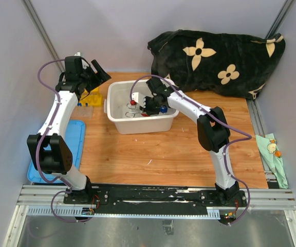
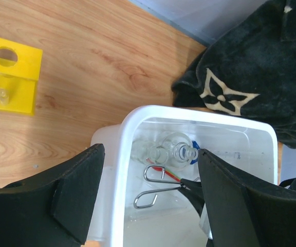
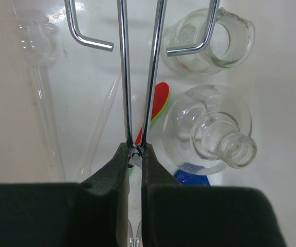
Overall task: Organize the chemistry lab equipment
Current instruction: Place the chemistry item in the storage box.
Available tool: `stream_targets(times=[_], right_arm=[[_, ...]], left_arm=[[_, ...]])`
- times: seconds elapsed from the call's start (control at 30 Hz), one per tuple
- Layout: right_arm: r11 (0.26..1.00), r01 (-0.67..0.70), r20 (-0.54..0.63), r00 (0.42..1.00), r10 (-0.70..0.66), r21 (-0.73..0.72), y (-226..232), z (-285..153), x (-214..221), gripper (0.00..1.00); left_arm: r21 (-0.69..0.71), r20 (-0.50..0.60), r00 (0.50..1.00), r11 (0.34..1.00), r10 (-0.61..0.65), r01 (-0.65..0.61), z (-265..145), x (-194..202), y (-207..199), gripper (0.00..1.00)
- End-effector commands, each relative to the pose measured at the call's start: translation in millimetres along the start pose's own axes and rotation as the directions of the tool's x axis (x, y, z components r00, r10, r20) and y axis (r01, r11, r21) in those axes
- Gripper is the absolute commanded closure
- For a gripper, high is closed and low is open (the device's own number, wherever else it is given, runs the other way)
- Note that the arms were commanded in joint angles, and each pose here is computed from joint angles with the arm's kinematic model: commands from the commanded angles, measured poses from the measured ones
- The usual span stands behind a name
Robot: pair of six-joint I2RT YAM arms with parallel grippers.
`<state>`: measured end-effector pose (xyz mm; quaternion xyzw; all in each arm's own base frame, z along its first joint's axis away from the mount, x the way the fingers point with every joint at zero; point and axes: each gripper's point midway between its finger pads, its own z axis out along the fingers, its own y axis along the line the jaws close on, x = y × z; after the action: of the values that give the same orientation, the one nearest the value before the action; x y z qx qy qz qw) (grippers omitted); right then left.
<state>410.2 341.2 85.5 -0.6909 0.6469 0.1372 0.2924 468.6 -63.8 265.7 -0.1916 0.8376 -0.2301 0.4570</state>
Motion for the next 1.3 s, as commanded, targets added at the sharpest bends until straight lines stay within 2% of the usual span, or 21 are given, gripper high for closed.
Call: stream_targets(times=[0.0,0.43,1.27], right_arm=[[1.0,0.03,0.011,0.999,-0.03,0.009,-3,5,-12,0.99],[0.999,0.038,0.005,0.999,-0.038,0.003,2,14,-14,0.95],[1.0,0.011,-0.038,0.999,-0.012,-0.015,9,29,4,0.95]], left_arm=[[0.018,0.016,1.0,1.0,0.017,-0.017,-14,-3,-2,0.23],[0.006,0.01,1.0,1.0,0.02,-0.02,-18,-2,7,0.22],[-0.001,-0.006,1.0,1.0,0.012,-0.012,-18,2,16,0.22]])
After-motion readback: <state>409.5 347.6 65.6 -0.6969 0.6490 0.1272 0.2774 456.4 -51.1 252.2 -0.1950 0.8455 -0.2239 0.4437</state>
